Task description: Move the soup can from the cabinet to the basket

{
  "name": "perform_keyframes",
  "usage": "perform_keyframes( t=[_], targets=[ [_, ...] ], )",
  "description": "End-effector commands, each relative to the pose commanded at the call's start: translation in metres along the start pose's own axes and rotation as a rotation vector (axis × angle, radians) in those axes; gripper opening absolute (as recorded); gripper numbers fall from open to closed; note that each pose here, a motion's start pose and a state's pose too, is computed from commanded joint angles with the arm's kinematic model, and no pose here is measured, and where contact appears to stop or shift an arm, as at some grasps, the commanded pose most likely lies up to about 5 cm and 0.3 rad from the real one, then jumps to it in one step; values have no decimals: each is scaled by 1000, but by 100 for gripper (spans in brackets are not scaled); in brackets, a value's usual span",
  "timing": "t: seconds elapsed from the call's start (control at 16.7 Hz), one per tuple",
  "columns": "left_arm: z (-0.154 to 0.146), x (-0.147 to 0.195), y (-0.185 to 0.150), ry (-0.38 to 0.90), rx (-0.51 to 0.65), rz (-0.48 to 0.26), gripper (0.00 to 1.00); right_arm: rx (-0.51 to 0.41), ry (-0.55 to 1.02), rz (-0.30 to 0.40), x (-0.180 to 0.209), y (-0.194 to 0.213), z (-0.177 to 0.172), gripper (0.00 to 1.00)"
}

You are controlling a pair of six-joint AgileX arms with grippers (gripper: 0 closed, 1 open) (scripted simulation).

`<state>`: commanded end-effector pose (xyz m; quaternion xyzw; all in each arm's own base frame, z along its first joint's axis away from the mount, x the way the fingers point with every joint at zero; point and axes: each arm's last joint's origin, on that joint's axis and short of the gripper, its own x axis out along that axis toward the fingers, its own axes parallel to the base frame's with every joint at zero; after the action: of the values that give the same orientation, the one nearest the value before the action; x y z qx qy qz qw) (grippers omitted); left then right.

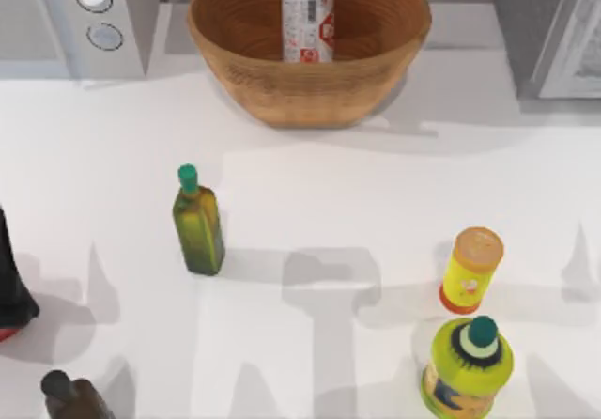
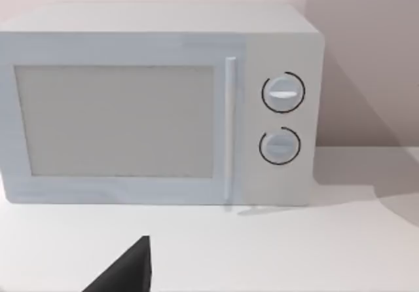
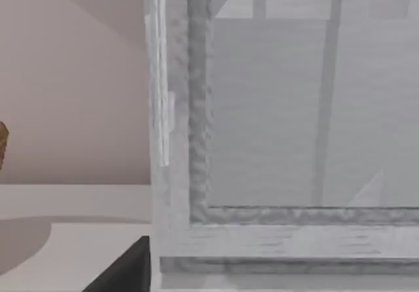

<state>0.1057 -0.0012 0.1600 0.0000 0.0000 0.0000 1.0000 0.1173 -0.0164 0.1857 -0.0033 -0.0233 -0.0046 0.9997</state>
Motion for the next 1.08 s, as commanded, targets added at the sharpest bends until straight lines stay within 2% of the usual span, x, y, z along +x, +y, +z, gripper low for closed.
perform_keyframes(
  t=[0.24,0.54,0.84,1.08],
  targets=[
    [0,0,0,0,0,0,100,-7,7,2,24,-29,13,100],
    [0,0,0,0,0,0,100,-1,34,7,48,-91,9,100],
    [0,0,0,0,0,0,100,12,50,9,47,-154,-14,100],
    [0,0,0,0,0,0,100,9,48,11,38,-182,-27,100]
  ],
)
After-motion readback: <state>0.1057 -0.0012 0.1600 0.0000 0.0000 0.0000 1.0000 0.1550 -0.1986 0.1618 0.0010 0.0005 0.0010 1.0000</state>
